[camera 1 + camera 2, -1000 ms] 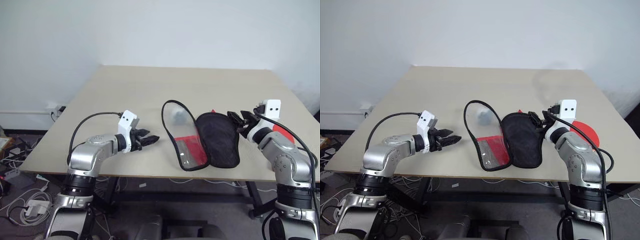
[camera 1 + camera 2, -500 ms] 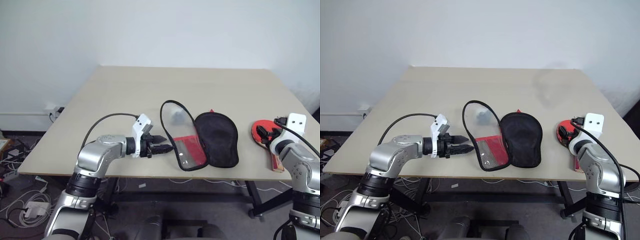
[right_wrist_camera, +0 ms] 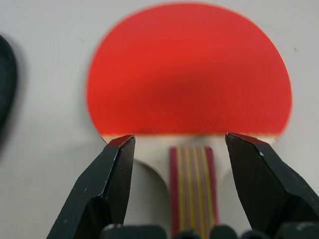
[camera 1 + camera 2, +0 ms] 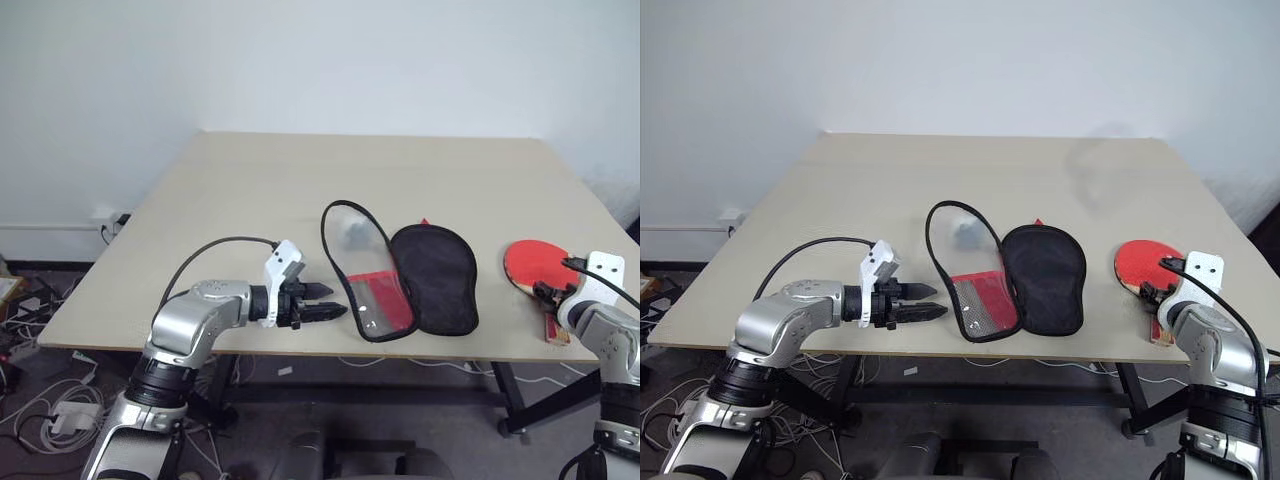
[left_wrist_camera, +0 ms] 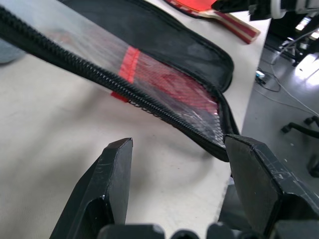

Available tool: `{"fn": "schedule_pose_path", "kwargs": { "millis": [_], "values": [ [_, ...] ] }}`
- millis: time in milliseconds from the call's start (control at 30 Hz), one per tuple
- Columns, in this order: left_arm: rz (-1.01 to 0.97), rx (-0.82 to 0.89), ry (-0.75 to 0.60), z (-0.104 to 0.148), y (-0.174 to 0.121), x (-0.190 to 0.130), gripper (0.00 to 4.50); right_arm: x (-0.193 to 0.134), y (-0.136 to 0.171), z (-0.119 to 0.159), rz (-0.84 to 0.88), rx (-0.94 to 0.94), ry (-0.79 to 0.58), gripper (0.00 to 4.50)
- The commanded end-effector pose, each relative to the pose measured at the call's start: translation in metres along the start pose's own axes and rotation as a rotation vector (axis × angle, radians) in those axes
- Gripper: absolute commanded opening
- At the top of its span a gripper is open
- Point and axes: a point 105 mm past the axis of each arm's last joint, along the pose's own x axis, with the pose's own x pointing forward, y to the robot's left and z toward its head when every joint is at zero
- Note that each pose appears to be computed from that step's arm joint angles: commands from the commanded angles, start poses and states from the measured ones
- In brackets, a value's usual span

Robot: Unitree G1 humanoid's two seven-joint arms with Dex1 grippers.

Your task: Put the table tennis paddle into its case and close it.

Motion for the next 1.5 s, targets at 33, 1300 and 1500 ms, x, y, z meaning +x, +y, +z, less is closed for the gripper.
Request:
{"fn": "schedule_pose_path", "kwargs": {
  "millis": [33,1300,1500],
  "values": [
    [-0.030,0.064,-0.033,0.020,-0.005,-0.002,3.06,-0.003,-0.011,0.006,-0.044,0.009,-0.002,3.13],
    [-0.045,0.032,-0.004,0.013,0.003,0.015,3.06,-0.002,0.013,-0.007,0.019,-0.012,0.127,2.25],
    [-0.024,0.030,0.001,0.013,0.005,0.011,3.06,0.001,0.020,0.006,0.038,-0.029,0.078,1.11]
  ]
}}
